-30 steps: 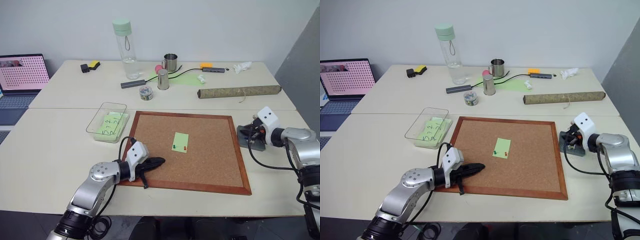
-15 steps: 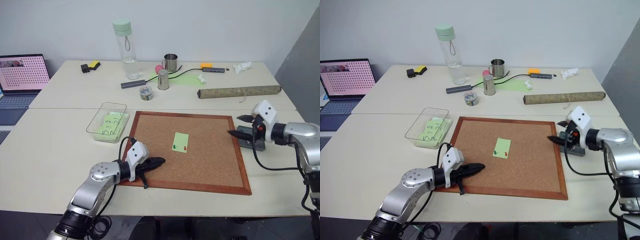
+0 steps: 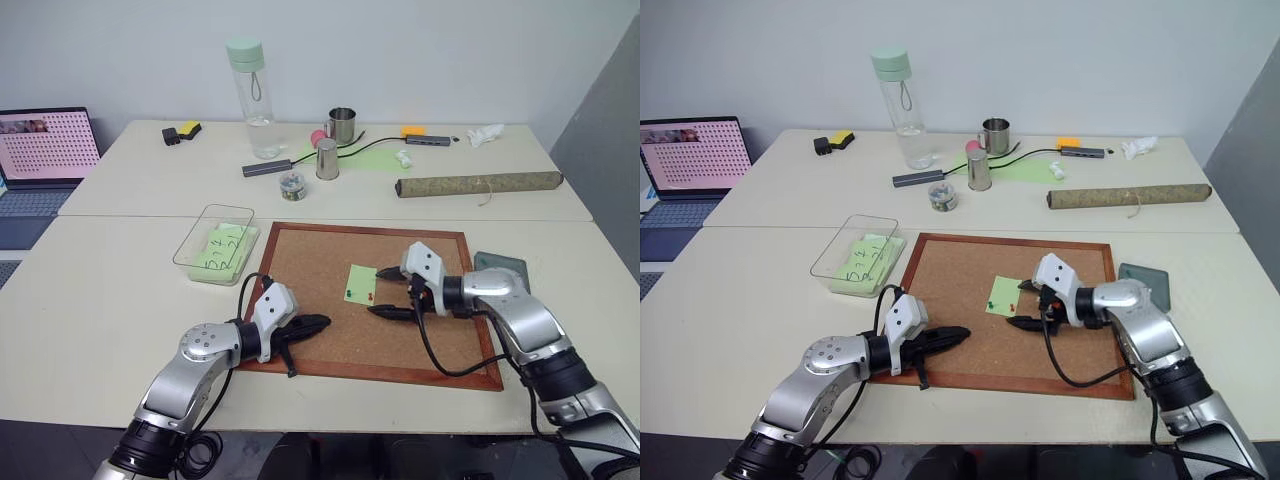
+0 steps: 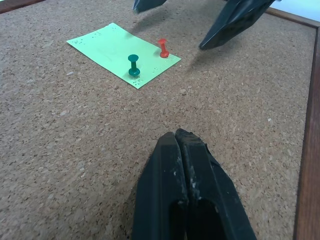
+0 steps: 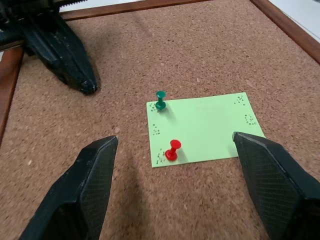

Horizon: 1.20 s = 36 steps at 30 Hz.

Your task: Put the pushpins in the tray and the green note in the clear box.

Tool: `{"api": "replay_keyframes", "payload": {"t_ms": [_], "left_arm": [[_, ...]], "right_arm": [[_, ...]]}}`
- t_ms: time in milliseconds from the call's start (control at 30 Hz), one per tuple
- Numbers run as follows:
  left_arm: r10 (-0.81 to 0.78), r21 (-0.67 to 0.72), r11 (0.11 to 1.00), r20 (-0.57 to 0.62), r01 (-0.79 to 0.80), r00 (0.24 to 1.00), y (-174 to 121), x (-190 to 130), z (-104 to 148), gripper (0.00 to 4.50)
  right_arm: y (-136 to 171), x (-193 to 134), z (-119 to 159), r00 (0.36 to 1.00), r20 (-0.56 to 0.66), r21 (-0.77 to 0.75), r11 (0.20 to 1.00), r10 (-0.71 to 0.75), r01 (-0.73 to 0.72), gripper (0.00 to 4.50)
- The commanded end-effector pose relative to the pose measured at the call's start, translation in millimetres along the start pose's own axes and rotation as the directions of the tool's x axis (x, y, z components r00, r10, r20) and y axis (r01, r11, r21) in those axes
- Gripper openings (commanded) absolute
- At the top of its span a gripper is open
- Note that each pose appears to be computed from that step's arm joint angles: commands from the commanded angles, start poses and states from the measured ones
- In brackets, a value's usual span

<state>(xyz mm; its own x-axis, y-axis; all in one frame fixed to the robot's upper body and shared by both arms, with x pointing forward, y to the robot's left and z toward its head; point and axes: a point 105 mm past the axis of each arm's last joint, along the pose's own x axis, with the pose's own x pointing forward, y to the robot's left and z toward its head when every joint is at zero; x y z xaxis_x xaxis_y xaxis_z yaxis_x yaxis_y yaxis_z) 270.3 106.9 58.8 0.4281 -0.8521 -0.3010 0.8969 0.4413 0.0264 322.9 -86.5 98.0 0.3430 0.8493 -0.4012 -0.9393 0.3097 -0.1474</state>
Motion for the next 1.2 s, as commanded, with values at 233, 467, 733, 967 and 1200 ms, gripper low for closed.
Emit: {"api": "replay_keyframes", "payload": {"t_ms": [233, 467, 733, 967, 1200], "left_arm": [[-0.009, -0.05, 0.999, -0.099, 0.004, 0.995, -7, -2, -28, 0.0], [-0.006, -0.051, 0.999, -0.102, 0.0, 0.995, -8, -4, -29, 0.0], [0.0, -0.054, 0.999, -0.104, -0.006, 0.995, -8, -5, -29, 0.0], [0.004, -0.057, 0.998, -0.109, -0.01, 0.994, -7, -5, -31, 0.0], [0.002, -0.058, 0.998, -0.11, -0.009, 0.994, -8, -4, -32, 0.0]], "right_arm": [[-4, 5, 1, 0.999, 0.047, 0.025, 0.999, 0.019, -0.02, 2.6], [-2, 8, -1, 0.998, 0.057, 0.052, 0.998, 0.031, -0.034, 1.25], [1, 8, 3, 0.995, 0.081, 0.084, 0.995, 0.051, -0.058, 0.01], [-3, 5, 14, 0.99, 0.138, 0.178, 0.982, 0.033, -0.057, 0.01], [-6, 4, 18, 0.989, 0.146, 0.25, 0.967, 0.009, -0.046, 0.01]]}}
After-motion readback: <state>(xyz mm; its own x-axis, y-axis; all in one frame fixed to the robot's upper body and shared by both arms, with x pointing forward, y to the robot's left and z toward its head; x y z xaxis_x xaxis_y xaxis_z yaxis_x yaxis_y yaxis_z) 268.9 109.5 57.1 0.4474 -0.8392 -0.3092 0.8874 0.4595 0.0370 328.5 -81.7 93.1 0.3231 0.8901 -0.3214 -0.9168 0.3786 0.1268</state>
